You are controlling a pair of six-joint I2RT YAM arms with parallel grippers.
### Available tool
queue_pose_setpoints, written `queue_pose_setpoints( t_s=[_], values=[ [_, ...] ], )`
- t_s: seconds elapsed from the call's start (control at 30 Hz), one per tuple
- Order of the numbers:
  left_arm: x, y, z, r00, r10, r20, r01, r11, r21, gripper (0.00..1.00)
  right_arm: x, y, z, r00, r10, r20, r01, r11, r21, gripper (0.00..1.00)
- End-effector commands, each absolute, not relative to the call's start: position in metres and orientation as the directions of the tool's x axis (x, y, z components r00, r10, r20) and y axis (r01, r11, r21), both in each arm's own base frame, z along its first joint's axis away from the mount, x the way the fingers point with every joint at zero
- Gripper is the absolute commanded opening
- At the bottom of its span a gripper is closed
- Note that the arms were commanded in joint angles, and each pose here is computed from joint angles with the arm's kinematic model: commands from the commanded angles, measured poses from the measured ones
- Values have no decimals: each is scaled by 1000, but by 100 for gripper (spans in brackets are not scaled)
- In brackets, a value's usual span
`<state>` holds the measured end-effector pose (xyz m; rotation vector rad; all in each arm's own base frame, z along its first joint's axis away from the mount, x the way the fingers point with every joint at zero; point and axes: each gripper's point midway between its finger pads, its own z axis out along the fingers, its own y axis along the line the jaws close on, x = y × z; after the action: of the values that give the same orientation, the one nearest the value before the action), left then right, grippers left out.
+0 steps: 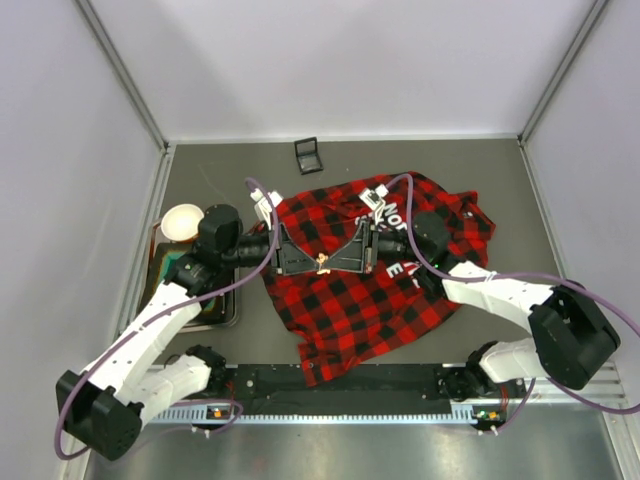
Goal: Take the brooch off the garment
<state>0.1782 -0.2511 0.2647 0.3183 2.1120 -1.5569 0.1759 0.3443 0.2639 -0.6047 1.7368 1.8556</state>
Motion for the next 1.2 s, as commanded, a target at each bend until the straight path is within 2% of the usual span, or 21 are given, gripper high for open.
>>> queue_pose_setpoints(
  t_s=[0.0,0.03,0.2,0.27,0.43,0.93,1.03,1.13,1.17],
  values=[
    [190,-241,267,-805,-131,-578,486,413,-770,8,171,342,276,-721,96,-686,-693,-88,716,0],
    [188,-240,263,-812,-129,-570,474,426,-771,14,172,341,277,-723,98,-684,-691,-92,717,0],
    [190,-235,258,-810,-145,-568,456,452,-767,28,168,335,281,-725,90,-683,-688,-129,714,0],
    [190,-233,255,-814,-144,-563,446,466,-764,37,167,335,282,-723,86,-686,-691,-135,711,0],
    [186,-236,265,-814,-150,-561,460,422,-781,40,165,334,281,-724,73,-686,-688,-142,711,0],
    [183,-251,286,-829,-140,-541,491,278,-825,29,163,336,280,-737,62,-673,-673,-167,721,0],
    [184,-253,283,-840,-129,-528,483,267,-834,25,163,337,278,-745,57,-664,-663,-167,730,0],
    [183,-253,278,-845,-123,-520,476,271,-837,18,163,337,281,-741,61,-669,-668,-174,724,0],
    [183,-253,277,-848,-122,-516,471,272,-839,13,163,337,281,-743,60,-667,-666,-173,726,0]
  ],
)
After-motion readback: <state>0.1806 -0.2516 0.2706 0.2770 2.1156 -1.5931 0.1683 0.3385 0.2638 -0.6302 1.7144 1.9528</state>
